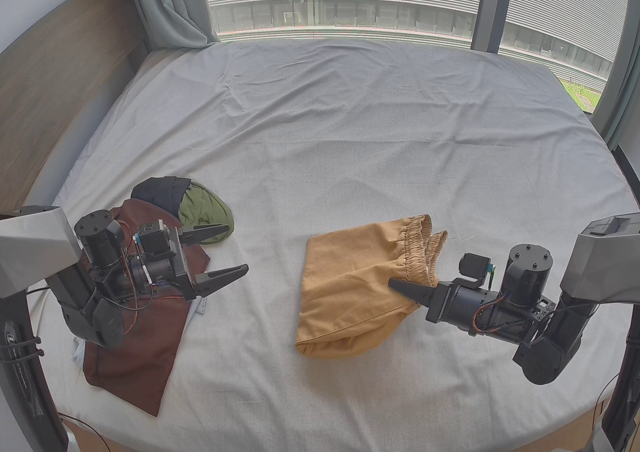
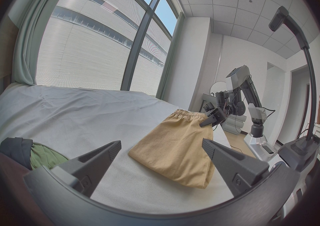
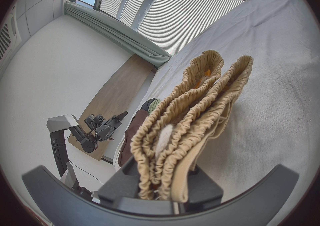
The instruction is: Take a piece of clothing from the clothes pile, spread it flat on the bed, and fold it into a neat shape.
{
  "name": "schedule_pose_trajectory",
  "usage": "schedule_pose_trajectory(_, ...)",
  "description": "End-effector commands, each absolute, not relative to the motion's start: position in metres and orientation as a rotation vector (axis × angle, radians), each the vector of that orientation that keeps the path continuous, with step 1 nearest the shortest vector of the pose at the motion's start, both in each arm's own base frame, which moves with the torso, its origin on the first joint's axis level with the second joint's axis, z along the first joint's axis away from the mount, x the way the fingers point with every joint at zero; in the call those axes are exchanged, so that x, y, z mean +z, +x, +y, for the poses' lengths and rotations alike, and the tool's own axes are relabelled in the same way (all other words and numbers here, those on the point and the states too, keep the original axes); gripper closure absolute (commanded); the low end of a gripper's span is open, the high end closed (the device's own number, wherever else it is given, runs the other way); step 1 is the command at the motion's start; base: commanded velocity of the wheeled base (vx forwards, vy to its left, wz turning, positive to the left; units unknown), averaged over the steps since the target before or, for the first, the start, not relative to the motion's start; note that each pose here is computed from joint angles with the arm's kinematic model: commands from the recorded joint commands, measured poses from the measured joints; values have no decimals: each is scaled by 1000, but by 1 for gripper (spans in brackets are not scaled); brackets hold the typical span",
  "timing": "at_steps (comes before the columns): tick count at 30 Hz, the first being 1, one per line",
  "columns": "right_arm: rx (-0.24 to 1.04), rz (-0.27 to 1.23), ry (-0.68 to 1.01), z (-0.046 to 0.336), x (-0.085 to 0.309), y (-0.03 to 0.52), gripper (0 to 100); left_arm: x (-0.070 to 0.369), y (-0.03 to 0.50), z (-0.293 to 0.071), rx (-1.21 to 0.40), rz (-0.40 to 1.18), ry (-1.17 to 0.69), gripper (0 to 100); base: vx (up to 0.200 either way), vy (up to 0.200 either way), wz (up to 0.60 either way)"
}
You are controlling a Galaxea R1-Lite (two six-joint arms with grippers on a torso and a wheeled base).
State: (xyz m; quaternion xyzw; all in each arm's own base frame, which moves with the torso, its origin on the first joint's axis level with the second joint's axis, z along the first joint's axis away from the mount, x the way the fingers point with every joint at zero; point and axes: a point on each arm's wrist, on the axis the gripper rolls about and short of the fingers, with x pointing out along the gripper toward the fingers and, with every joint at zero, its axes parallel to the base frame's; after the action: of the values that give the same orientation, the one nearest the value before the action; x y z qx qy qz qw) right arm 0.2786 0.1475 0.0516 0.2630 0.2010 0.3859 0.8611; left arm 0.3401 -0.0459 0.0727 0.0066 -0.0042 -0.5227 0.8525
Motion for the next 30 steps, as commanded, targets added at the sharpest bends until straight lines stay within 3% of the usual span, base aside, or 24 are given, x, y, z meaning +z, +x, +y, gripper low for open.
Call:
schedule_pose_trajectory(1,809,413,556,146,54,279,100,77,337,-47,-1103,-16,17,0,0,0,0)
schedule_pose_trajectory(15,821,397,590,151,60,284,100,80,334,-46,-1103,-19,18,0,0,0,0)
schedule_pose_trajectory(30,866,287,629,159,85,302,100,79,334,-44,-1097,-16,17,0,0,0,0)
